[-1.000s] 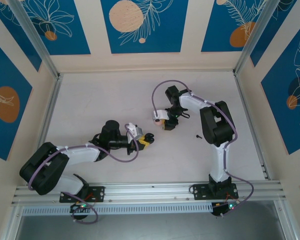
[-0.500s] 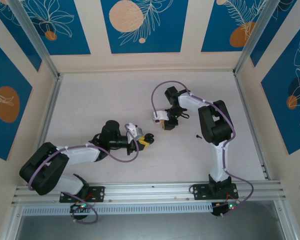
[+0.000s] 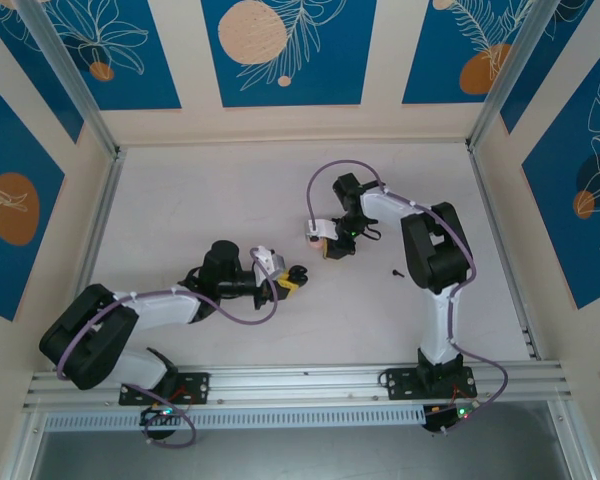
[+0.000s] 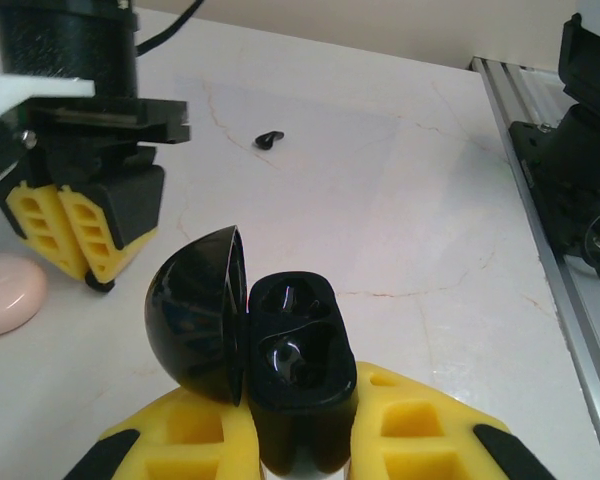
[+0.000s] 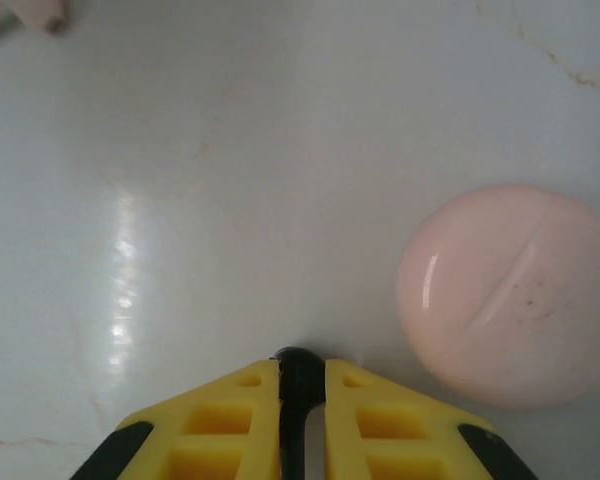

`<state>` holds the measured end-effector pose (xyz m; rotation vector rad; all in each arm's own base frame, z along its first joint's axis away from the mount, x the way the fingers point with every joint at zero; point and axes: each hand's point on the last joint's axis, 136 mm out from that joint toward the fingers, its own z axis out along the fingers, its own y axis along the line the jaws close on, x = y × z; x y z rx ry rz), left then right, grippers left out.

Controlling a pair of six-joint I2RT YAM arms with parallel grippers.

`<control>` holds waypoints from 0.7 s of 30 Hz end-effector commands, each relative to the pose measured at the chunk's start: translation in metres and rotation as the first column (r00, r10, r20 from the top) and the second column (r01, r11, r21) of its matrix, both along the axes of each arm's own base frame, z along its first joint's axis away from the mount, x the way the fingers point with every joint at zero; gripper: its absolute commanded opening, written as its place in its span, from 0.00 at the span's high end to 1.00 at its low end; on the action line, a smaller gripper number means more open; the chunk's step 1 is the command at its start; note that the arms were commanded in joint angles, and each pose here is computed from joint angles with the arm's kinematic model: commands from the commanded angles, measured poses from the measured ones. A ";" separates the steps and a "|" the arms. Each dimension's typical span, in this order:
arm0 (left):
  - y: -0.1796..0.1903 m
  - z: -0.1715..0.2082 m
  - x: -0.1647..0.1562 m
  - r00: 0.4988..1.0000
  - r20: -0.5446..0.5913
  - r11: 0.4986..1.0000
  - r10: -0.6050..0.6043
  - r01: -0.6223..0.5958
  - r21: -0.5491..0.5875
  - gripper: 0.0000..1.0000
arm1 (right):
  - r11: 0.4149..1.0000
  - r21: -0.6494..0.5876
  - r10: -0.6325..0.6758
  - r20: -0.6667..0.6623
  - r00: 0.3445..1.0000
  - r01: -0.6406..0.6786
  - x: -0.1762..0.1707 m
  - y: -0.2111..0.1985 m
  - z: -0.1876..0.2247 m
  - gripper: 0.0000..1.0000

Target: Insert the wireless bluetooth earbuds into the charging case

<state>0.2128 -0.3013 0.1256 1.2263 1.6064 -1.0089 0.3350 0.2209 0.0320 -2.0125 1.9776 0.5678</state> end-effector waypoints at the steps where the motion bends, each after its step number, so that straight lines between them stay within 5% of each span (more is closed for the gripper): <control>1: -0.003 0.007 0.012 0.998 0.049 0.999 0.030 -0.029 -0.026 0.90 | 0.978 0.179 -0.109 -0.008 0.994 0.108 -0.002 0.012 0.040 0.85; 10: -0.016 0.027 0.024 0.995 0.091 0.989 0.040 -0.027 -0.143 0.90 | 0.868 0.439 -0.249 -0.020 0.968 0.232 -0.030 0.013 0.103 0.86; 21: -0.028 0.050 0.039 0.992 0.109 0.963 0.063 -0.031 -0.269 0.91 | 0.668 0.698 -0.359 -0.001 0.933 0.257 -0.061 0.007 0.175 0.86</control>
